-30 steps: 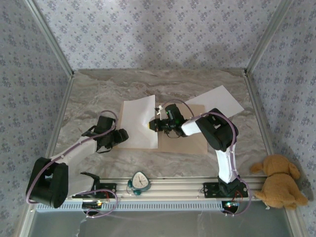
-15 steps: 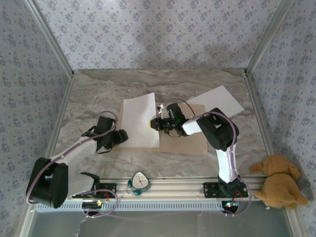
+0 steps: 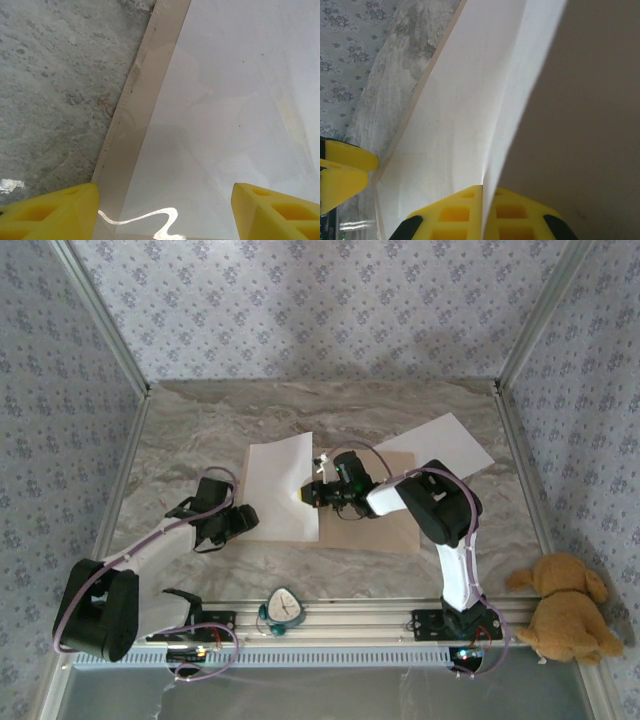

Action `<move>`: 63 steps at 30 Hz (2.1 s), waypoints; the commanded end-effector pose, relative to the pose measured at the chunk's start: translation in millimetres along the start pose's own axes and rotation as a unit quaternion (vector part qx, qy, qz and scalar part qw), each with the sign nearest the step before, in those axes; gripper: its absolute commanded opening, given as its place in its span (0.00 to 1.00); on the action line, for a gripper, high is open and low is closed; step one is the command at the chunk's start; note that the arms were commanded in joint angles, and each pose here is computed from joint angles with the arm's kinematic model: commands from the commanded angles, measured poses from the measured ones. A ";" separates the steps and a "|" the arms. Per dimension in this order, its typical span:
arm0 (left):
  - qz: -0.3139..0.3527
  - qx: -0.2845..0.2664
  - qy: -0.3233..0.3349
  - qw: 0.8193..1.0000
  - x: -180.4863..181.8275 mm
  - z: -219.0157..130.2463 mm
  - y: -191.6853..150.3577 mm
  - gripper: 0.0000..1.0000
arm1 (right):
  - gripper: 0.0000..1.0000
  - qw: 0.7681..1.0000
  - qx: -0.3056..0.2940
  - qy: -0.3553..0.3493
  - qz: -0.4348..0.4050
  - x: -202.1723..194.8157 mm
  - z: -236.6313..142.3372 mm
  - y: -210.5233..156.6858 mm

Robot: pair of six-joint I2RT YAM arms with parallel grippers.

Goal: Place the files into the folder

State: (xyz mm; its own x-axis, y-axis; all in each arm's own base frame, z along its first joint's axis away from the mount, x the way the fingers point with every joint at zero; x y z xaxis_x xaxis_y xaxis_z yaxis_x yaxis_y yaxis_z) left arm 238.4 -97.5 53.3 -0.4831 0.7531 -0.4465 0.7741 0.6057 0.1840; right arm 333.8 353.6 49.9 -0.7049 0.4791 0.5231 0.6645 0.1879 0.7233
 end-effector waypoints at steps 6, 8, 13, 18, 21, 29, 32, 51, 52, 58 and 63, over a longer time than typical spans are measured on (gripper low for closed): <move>0.003 -0.003 0.006 1.000 4.0 -0.7 0.6 0.71 | 0.03 1.000 0.002 0.004 0.009 1.4 10.3 -7.7; 0.003 -0.002 0.006 1.000 4.6 -0.5 0.3 0.71 | 0.02 1.000 -0.001 0.003 0.013 0.9 10.8 -7.9; 0.003 -0.003 0.007 1.000 4.5 -0.7 0.8 0.71 | 0.02 1.000 -0.004 -0.008 0.007 -2.9 7.4 -4.1; 0.004 -0.002 0.010 1.000 6.7 -1.2 0.5 0.71 | 0.02 1.000 -0.011 -0.022 -0.002 -10.0 -1.6 5.3; 0.006 -0.008 0.012 1.000 7.5 -5.1 1.8 0.71 | 0.02 1.000 -0.014 -0.026 -0.006 -13.1 -5.3 9.8; 0.005 -0.037 0.020 0.999 13.6 -19.1 8.2 0.79 | 0.02 1.000 -0.014 -0.022 -0.008 -11.3 -3.7 10.9; 0.004 -0.031 0.021 0.999 15.5 -16.3 5.2 0.79 | 0.02 1.000 -0.012 -0.016 -0.003 -8.8 -0.6 8.7; -0.008 -0.003 0.022 1.000 22.5 -1.9 -5.3 0.78 | 0.02 0.999 -0.032 -0.011 0.025 -0.1 10.6 2.0; -0.008 -0.004 0.021 1.000 21.8 -2.4 -4.7 0.78 | 0.02 0.999 -0.032 -0.012 0.026 0.3 10.9 1.9; -0.007 -0.004 0.022 1.000 21.5 -1.5 -4.3 0.78 | 0.02 0.999 -0.029 -0.012 0.030 1.7 13.7 -3.2; -0.007 -0.004 0.022 1.000 21.3 -1.3 -3.8 0.78 | 0.02 0.999 -0.024 -0.007 0.030 5.4 17.1 -7.0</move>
State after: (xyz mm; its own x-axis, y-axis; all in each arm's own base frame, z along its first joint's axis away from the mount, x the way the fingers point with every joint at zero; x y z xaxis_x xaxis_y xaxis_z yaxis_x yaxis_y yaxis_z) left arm 224.2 -80.6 45.9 -0.5109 0.7623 -0.3973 0.7603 0.6164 0.2051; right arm 337.9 366.6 52.7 -0.6709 0.4964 0.5509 0.6765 0.1054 0.7289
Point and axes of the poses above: each hand's point on the last joint's axis, 136 mm out from that joint toward the fingers, its own z axis out along the fingers, its own x axis along the line the jaws close on, y = z × x, the point moved 2 cm from there along -z, back along the fingers, and after that the axes turned 15 degrees about -z, right-handed, at the moved point
